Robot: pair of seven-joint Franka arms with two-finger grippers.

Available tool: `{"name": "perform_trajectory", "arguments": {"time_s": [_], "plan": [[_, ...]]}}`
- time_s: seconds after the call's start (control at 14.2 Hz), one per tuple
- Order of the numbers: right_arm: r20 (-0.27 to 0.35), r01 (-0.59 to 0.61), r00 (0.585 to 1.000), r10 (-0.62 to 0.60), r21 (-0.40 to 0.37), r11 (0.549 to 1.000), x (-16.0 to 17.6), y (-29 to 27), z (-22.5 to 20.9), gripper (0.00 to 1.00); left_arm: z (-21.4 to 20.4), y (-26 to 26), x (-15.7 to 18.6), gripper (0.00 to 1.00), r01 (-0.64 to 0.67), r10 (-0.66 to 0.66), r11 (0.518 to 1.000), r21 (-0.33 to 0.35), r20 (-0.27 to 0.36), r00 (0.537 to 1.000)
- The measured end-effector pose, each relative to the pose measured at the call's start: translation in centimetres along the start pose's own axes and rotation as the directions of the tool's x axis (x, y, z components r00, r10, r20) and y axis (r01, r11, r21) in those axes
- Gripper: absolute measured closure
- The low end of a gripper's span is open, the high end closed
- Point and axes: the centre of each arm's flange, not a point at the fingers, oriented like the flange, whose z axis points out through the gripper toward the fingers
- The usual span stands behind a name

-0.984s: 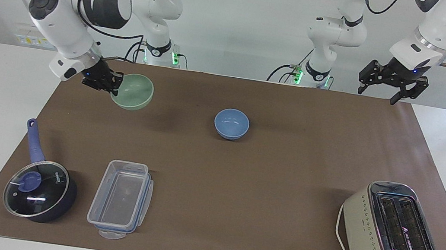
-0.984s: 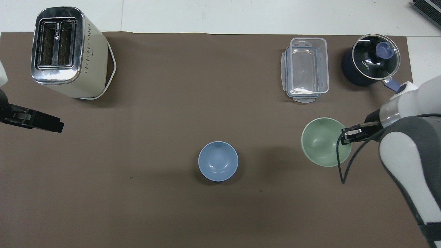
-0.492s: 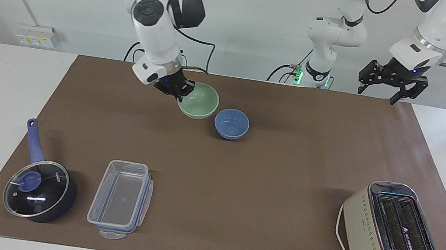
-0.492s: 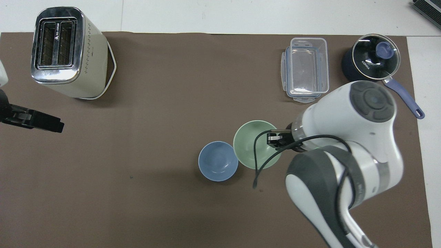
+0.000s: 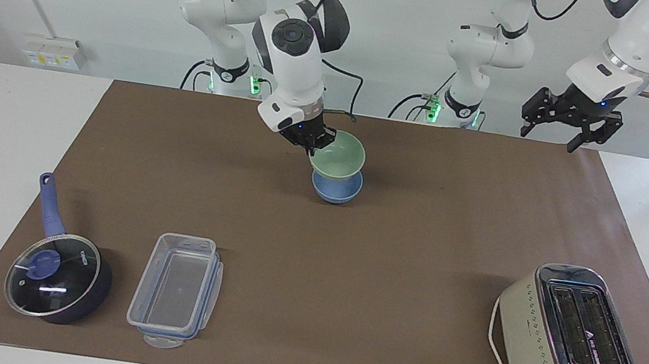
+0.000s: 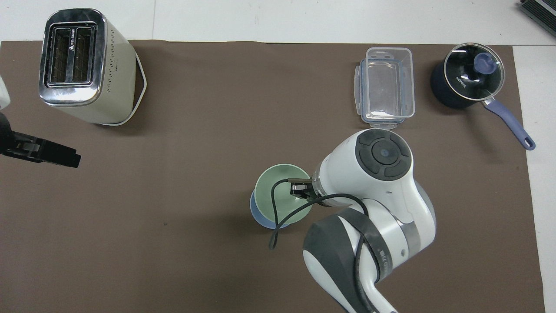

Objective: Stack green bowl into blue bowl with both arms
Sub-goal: 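Lift the green bowl with the right gripper over the blue bowl, then lower the green bowl into the blue bowl and open the right gripper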

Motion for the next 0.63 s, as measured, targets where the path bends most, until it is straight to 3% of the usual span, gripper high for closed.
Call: {"name": "perform_trajectory", "arguments": {"time_s": [0.63], "plan": [[0.028,-0.015,1.0,0.014,0.016,1.0,0.3,-0.4,4.3,0.95,0.0,0.0,0.0,0.0,0.0,0.0,1.0,0.0,0.0,1.0]]}}
